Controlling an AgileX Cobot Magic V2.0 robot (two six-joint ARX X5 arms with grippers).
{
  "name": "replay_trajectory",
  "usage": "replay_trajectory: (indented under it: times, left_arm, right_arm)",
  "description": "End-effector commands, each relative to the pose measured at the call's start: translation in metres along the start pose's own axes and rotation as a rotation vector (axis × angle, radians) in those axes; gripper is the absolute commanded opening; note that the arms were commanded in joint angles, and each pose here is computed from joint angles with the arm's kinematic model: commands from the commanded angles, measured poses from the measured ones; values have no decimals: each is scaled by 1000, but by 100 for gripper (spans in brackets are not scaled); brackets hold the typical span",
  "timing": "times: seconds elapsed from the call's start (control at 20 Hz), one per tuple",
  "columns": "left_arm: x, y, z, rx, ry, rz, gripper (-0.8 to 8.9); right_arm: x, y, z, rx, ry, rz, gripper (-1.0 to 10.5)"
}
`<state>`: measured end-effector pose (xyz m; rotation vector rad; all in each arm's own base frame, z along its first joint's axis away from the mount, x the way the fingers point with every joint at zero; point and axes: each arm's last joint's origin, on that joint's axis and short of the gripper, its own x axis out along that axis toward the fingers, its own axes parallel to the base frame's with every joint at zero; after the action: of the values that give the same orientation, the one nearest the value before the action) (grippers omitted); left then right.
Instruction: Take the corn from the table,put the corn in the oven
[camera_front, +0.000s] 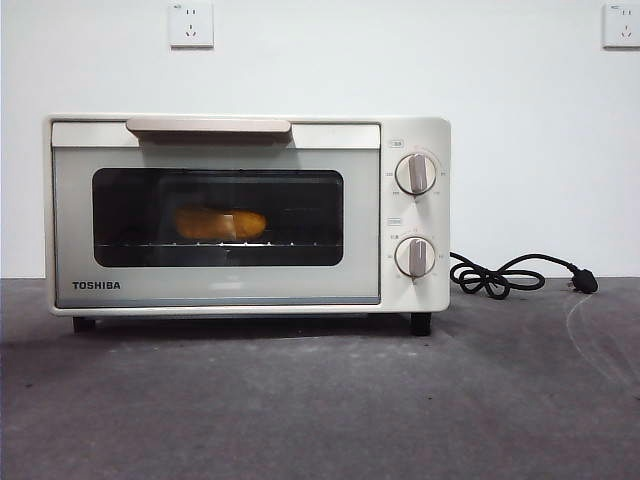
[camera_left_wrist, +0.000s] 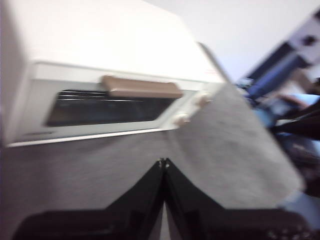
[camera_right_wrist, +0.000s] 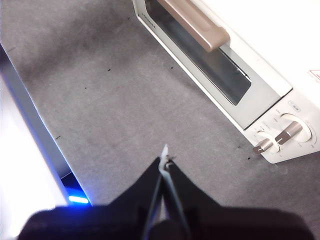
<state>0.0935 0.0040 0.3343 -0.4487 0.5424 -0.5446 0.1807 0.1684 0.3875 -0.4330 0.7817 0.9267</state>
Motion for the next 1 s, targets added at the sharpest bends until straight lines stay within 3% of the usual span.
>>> replay_trajectory:
  times: [0.05, 0.45, 1.0]
  left_arm:
    - [-12, -9, -14, 17, -34, 127, -8]
    - [-26, -16, -31, 21, -67, 323, -8]
    - [-28, -17, -32, 0, -86, 341, -6]
  right_arm:
    - [1, 0, -1, -3, -4, 2, -12]
    - [1, 0, -1, -2, -4, -1, -12]
    - [1, 0, -1, -3, -2, -2, -12]
